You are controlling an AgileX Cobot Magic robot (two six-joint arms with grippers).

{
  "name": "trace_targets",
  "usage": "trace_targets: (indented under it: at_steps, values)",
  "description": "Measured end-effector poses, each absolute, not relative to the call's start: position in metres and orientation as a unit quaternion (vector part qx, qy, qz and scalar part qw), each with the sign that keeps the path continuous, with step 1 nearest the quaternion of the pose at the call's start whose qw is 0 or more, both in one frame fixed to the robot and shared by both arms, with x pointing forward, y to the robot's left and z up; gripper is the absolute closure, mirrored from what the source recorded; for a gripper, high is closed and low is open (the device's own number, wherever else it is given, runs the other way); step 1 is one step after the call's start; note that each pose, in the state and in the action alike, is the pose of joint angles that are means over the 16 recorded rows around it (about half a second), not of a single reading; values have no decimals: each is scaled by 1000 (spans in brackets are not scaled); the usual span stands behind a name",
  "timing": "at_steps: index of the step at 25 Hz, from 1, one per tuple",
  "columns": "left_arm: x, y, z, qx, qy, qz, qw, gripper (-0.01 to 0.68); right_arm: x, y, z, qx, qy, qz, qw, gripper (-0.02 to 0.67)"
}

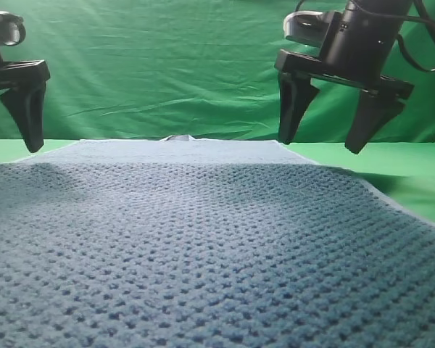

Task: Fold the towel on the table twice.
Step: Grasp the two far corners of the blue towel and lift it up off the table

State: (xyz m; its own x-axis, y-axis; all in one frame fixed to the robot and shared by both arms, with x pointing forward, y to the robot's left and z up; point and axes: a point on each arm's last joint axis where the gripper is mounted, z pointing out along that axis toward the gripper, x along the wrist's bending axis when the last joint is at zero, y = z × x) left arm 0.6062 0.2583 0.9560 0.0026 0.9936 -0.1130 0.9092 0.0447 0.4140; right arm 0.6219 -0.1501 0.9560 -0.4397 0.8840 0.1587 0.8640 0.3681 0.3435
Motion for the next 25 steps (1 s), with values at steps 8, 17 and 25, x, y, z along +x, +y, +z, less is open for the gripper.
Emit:
trace_targets:
  at_steps: [8, 17, 25]
  values:
    - [613, 258, 943, 683, 698, 109, 183, 31, 627, -149, 943, 527, 829, 186, 27, 34]
    - [617, 258, 938, 688, 695, 110, 177, 102, 630, -146, 934, 520, 835, 180, 26, 98]
    - [617, 258, 936, 694, 690, 110, 173, 360, 626, -136, 932, 503, 846, 175, 24, 349]
